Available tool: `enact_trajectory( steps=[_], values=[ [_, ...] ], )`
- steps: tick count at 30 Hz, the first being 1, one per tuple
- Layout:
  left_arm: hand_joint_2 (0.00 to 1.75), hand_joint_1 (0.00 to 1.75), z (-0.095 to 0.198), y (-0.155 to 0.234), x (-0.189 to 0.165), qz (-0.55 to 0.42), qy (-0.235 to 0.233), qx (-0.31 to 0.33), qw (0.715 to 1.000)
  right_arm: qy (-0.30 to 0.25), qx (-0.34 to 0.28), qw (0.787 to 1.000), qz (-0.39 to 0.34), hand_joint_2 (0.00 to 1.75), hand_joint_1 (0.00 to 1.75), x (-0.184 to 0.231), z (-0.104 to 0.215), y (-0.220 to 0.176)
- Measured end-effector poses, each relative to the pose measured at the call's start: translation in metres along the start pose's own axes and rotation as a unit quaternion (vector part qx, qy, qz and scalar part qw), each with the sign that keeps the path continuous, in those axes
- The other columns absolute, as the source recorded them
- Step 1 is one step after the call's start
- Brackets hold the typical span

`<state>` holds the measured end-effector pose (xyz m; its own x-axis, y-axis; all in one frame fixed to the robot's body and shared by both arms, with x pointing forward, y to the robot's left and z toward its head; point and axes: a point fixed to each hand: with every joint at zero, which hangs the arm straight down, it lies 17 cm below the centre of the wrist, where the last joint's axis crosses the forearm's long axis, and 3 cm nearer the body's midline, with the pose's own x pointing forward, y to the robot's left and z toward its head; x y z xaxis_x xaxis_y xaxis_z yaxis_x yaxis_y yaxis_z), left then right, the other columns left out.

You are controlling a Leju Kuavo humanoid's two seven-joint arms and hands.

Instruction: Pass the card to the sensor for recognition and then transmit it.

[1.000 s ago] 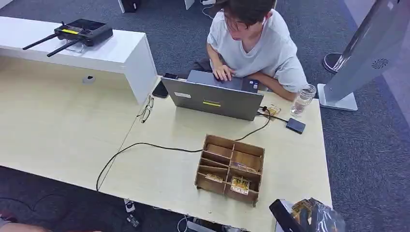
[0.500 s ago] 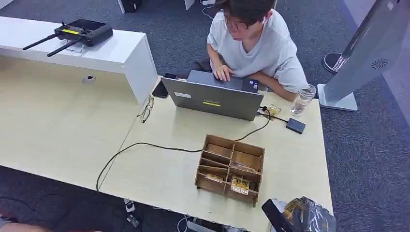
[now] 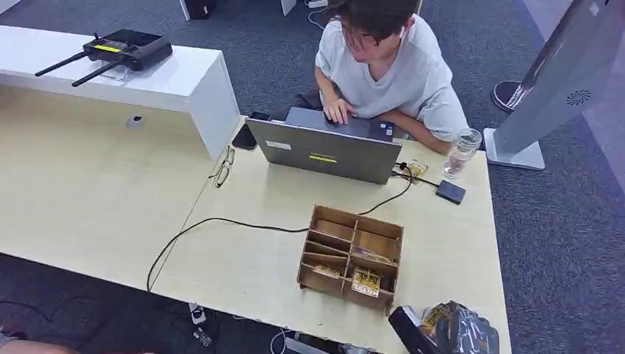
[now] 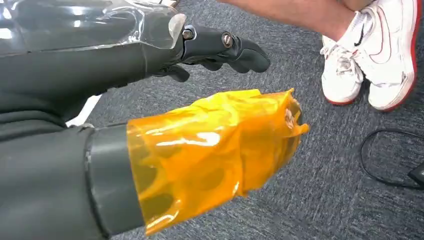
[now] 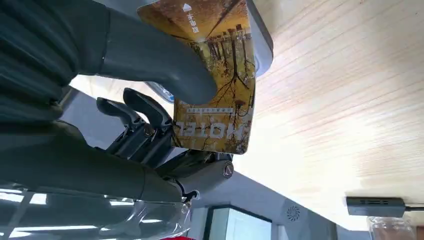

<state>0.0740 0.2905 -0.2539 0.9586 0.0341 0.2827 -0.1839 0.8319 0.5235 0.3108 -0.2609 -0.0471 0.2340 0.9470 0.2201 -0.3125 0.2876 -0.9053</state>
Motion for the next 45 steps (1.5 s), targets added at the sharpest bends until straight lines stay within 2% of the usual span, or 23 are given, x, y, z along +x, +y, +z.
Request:
enact_trajectory(
  steps=[17,23,30,34,40,45],
  values=[
    [0.00,0.00,0.000,0.000,0.000,0.000,0.000,0.000,1.000,-0.003,-0.005,1.000,-0.001,1.75,1.75,0.003,0.000,-0.001],
    [0.00,0.00,0.000,0.000,-0.001,0.005,0.002,0.000,1.000,-0.041,-0.055,0.997,-0.020,1.75,1.75,0.022,0.001,-0.023],
    [0.00,0.00,0.000,0.001,0.000,0.012,0.003,0.002,1.000,-0.120,-0.160,0.978,-0.052,1.75,1.75,0.064,0.015,-0.084],
    [0.00,0.00,-0.001,0.002,0.001,0.012,0.002,0.003,1.000,-0.141,-0.181,0.971,-0.062,1.75,1.75,0.077,0.021,-0.099],
    [0.00,0.00,-0.001,0.004,0.002,0.018,0.000,0.007,1.000,-0.221,-0.253,0.936,-0.108,1.75,1.75,0.112,0.047,-0.148],
    [0.00,0.00,-0.001,0.004,0.001,0.021,0.002,0.007,1.000,-0.257,-0.274,0.917,-0.135,1.75,1.75,0.130,0.058,-0.172]
  ],
)
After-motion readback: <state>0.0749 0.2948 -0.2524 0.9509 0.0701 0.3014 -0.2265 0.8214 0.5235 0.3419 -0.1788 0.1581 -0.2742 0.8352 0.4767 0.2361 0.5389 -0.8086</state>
